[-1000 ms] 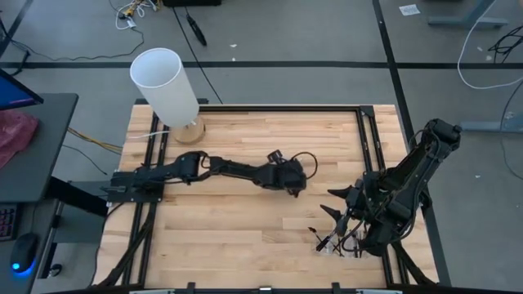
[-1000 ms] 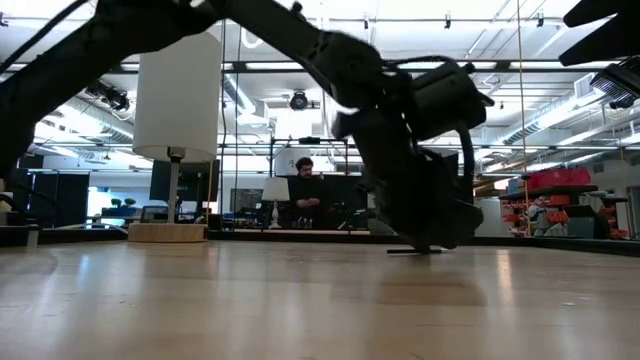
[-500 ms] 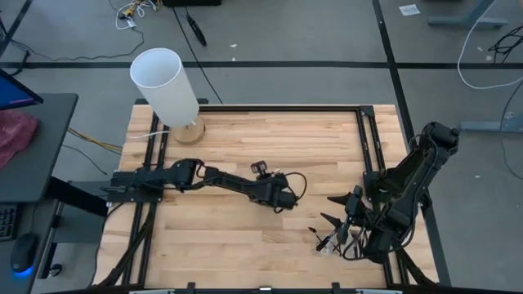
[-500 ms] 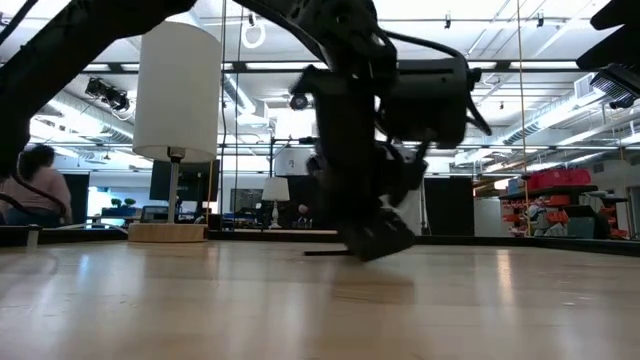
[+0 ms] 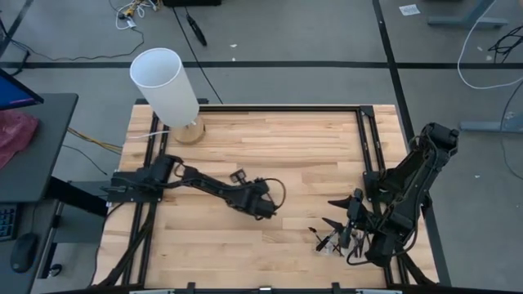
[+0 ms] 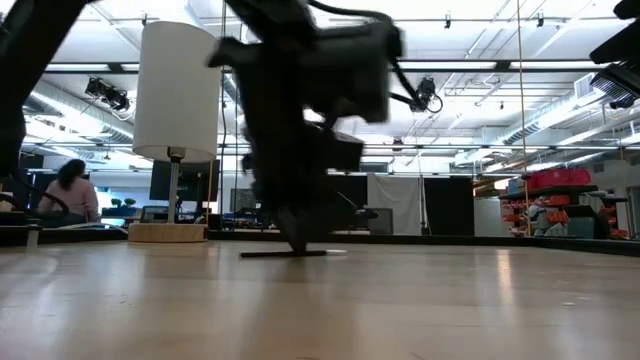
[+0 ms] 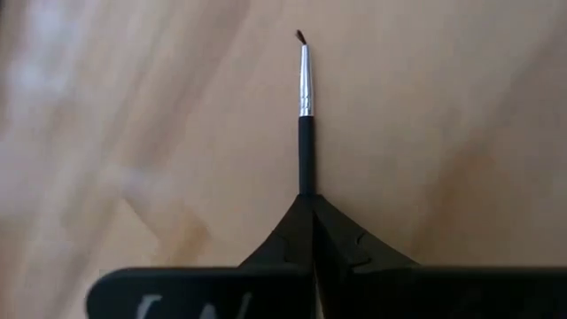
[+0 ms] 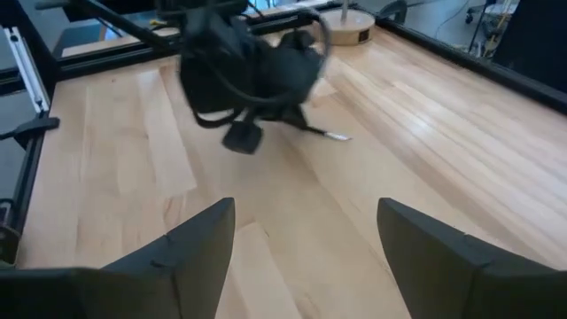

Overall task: Pick & Place Makeup Supplies
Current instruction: Put the silver makeup brush into the transparent organizer

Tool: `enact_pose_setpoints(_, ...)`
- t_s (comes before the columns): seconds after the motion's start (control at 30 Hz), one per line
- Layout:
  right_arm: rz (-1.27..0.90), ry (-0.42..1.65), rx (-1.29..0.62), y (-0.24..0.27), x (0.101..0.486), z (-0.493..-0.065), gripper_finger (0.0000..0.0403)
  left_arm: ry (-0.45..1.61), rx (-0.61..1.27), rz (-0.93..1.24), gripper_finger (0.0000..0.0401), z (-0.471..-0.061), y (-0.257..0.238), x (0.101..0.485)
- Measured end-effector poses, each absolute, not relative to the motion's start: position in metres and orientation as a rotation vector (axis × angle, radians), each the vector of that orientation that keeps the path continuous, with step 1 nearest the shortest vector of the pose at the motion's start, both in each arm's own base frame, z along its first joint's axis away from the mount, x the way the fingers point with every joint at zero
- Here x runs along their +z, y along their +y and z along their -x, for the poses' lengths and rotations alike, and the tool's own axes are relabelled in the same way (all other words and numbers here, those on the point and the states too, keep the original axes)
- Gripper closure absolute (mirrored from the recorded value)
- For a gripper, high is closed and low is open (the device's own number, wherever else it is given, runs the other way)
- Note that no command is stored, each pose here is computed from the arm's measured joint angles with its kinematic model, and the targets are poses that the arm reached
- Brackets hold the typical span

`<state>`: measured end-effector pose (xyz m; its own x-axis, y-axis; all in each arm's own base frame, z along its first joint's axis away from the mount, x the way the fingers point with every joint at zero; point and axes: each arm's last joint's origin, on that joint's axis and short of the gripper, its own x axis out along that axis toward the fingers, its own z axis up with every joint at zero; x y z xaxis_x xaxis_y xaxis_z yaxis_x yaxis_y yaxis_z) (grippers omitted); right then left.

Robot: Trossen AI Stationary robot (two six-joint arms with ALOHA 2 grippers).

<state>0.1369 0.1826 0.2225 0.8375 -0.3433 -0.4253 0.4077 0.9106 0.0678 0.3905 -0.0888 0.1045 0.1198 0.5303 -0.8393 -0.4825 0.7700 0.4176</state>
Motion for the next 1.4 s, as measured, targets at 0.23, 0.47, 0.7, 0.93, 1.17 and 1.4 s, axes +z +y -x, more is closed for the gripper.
enact_pose_setpoints(0.23, -0.146, 0.397, -0.407, 0.182, 0.223, -0.137, 0.0124, 1.070, 0.696, 0.131, 0.0400, -0.346, -0.095, 0.122)
enact_pose_setpoints(0.47, -0.146, 0.397, -0.407, 0.182, 0.223, -0.137, 0.0124, 0.811, 0.625, 0.261, 0.0400, -0.315, -0.093, 0.104)
enact_pose_setpoints(0.7, -0.150, 0.395, -0.409, 0.182, 0.223, -0.138, 0.0124, 0.688, 0.621, 0.224, 0.0377, -0.304, -0.101, 0.094)
enact_pose_setpoints(0.93, -0.158, 0.392, -0.423, 0.180, 0.223, -0.141, 0.0124, 0.678, 0.595, 0.207, 0.0292, -0.304, -0.105, 0.094)
enact_pose_setpoints(1.17, -0.158, 0.392, -0.426, 0.180, 0.223, -0.142, 0.0124, 0.629, 0.609, 0.175, 0.0216, -0.307, -0.106, 0.096)
enact_pose_setpoints(1.4, -0.146, 0.394, -0.421, 0.180, 0.224, -0.142, 0.0124, 0.588, 0.606, 0.133, 0.0189, -0.310, -0.107, 0.100)
